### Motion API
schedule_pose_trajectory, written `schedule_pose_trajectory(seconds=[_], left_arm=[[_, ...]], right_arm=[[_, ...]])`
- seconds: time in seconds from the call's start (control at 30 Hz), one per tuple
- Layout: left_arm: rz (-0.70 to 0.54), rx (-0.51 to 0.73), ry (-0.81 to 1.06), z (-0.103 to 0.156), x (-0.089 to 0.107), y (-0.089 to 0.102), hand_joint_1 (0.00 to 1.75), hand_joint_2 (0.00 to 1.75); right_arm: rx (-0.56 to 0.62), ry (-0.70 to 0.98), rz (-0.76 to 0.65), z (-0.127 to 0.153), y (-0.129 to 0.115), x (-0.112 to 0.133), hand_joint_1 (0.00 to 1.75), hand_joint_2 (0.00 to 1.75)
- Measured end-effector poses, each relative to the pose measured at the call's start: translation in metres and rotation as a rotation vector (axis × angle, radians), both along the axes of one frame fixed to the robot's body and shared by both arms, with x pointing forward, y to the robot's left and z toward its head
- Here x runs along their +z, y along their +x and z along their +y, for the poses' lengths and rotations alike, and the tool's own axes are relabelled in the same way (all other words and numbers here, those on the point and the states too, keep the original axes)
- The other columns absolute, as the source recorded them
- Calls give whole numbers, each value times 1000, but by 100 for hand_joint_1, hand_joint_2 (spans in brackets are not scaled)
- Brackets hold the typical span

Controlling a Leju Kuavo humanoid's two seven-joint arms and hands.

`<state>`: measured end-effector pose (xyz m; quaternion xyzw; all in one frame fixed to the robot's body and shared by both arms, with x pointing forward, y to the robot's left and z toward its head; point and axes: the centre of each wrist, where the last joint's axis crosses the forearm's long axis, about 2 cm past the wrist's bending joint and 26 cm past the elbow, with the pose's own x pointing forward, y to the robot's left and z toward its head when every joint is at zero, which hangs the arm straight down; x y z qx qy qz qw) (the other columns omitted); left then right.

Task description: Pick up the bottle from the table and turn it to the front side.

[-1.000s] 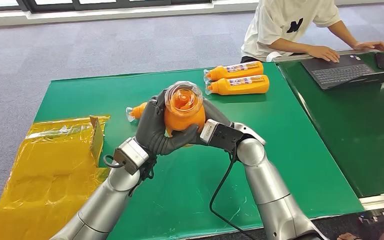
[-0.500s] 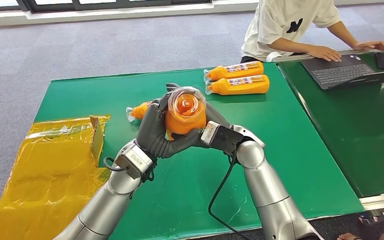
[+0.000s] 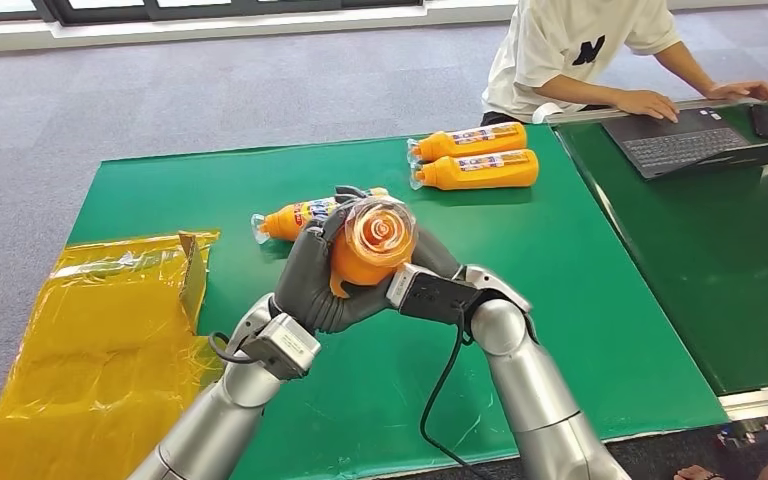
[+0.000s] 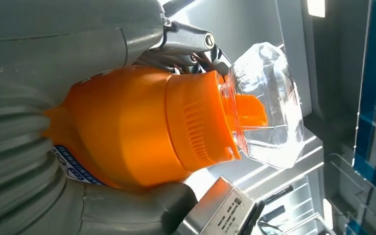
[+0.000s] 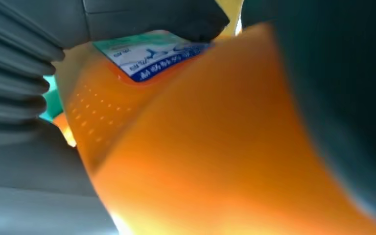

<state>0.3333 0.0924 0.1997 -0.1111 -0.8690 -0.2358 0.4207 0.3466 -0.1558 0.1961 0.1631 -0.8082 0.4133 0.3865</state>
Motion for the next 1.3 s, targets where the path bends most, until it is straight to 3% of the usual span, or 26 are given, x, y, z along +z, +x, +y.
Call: schedule_pose_trajectory(seconds=[0.2,0.47,0.57,0.77,0.97,1.1,1.3], left_arm=[[-68,56,57,6,2,-1,175,175],[-110,101,90,10,4,0,175,175],[-188,175,164,16,7,4,175,175],[-456,372,387,39,14,23,175,175],[-627,515,565,65,6,48,175,175],[-638,550,637,77,1,58,175,175],[-736,621,753,93,3,70,175,175]], right_arm=[[-86,27,-15,-2,-20,-13,0,0],[-102,37,-17,-2,-29,-16,0,0],[-121,52,-21,-4,-35,-22,0,0],[-142,154,-7,-8,-55,-47,0,0],[-75,148,47,-3,-72,-65,0,0],[-36,119,61,0,-79,-70,0,0],[123,111,141,5,-87,-77,0,0]])
